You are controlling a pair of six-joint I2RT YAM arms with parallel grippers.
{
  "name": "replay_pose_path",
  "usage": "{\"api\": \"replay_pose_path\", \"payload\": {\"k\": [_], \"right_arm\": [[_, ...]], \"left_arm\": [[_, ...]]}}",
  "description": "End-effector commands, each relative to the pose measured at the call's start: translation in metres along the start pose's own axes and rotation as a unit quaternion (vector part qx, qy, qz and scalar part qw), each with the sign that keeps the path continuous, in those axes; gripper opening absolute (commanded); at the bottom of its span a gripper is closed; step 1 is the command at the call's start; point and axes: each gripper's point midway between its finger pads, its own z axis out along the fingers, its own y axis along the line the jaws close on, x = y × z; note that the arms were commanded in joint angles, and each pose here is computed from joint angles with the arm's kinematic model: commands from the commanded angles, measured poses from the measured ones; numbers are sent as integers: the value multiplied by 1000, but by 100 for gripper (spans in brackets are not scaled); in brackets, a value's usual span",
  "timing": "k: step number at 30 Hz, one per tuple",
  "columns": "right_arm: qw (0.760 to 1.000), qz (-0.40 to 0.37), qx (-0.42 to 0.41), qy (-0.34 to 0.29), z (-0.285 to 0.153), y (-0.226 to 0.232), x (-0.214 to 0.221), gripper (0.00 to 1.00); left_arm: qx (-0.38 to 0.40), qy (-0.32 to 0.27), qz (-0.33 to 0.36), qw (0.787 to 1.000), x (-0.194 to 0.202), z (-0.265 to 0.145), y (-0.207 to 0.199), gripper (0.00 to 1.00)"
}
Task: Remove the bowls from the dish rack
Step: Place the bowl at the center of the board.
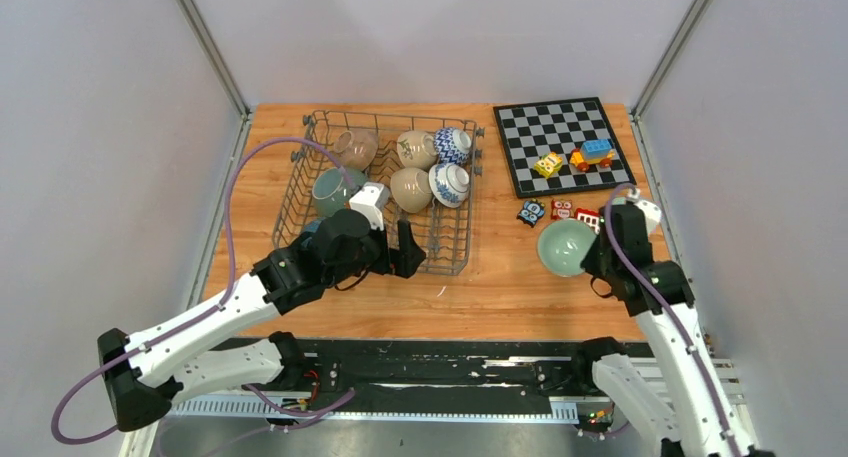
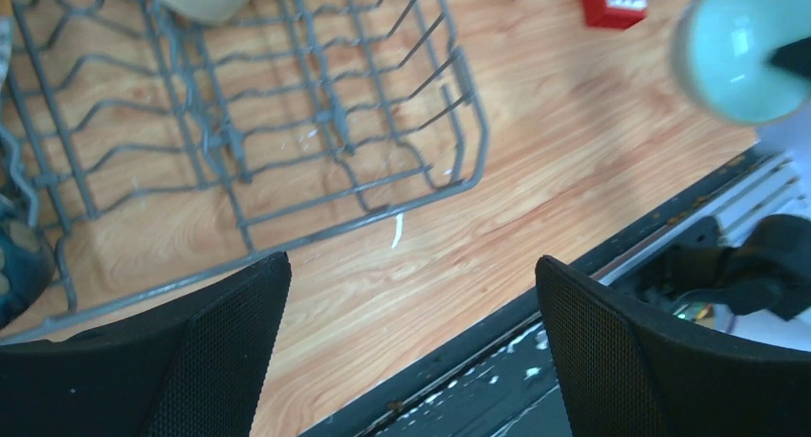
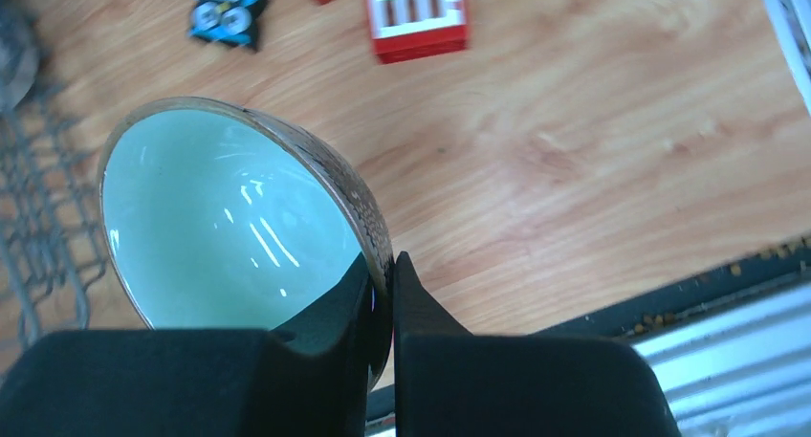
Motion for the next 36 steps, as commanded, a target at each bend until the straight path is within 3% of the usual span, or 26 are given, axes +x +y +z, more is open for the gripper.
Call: {"api": "replay_pose_path", "payload": {"k": [1, 8, 13, 26, 36], "right_arm": [[992, 111, 59, 4, 4, -40, 15, 4], [958, 227, 176, -6, 24, -95, 28, 4], [941, 280, 187, -3, 51, -107, 22, 4], [917, 330, 224, 13, 88, -145, 21, 4], [914, 345, 214, 22, 103, -155, 16, 3]], "left_arm": [[-12, -5, -13, 1000, 14, 7, 12, 100], [10, 3, -13, 1000, 24, 8, 9, 100], [54, 7, -5, 999, 29, 7, -4, 100], [71, 17, 32, 997, 32, 7, -7, 100], [70, 24, 29, 997, 37, 8, -6, 100]]}}
